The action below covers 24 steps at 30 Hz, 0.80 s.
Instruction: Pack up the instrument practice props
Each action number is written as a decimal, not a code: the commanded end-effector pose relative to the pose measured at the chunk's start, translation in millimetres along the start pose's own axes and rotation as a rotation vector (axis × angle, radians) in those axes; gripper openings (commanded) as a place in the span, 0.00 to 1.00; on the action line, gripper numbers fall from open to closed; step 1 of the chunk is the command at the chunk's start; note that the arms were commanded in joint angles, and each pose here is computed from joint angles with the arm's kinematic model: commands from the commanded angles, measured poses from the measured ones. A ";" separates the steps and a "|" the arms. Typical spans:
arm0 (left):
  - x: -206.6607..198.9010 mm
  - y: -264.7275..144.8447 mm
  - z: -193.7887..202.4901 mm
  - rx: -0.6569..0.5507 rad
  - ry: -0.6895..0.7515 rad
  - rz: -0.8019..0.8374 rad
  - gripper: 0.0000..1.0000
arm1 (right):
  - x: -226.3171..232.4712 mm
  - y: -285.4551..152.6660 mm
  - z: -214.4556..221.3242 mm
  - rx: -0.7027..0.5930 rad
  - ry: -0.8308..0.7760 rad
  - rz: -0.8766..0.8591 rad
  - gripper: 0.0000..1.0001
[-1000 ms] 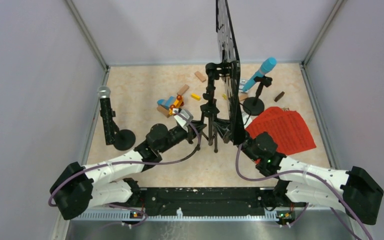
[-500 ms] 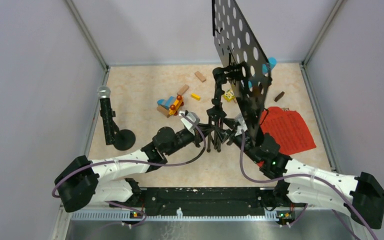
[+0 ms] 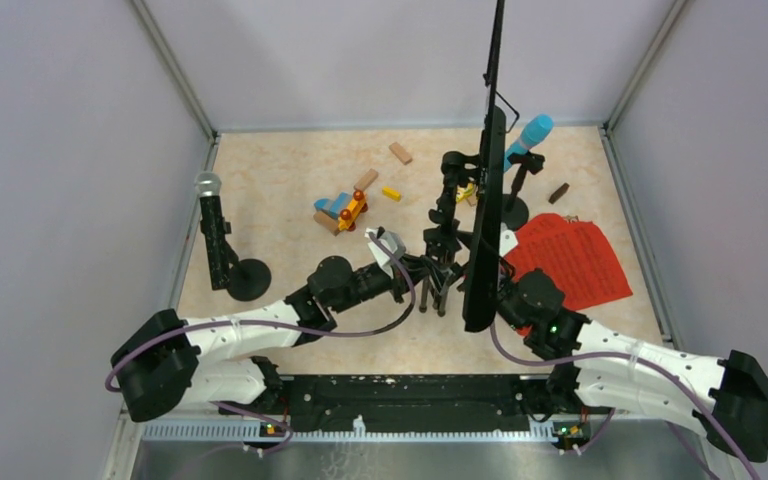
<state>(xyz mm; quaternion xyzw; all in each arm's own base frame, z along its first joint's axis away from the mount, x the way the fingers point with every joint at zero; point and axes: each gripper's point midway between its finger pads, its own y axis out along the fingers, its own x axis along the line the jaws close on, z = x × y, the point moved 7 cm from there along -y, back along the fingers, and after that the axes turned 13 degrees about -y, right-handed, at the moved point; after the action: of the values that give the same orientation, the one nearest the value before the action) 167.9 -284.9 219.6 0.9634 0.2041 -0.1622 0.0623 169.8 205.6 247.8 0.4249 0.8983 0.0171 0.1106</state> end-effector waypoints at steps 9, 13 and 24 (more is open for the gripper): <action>-9.9 2.8 18.5 0.095 -0.087 0.063 0.03 | -14.4 28.9 -12.9 -0.039 -0.024 0.201 0.81; -12.4 3.9 21.0 0.116 -0.072 0.080 0.05 | -19.5 32.7 -7.0 -0.016 -0.050 0.267 0.81; -13.8 1.7 29.5 0.152 -0.078 0.080 0.32 | -14.5 35.1 4.9 -0.001 -0.087 0.235 0.25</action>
<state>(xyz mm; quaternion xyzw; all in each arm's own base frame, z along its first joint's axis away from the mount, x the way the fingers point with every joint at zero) 183.5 -286.2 218.2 0.9548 0.2410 -0.1601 0.0677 193.3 227.2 249.5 0.4765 0.8675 0.0299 0.1396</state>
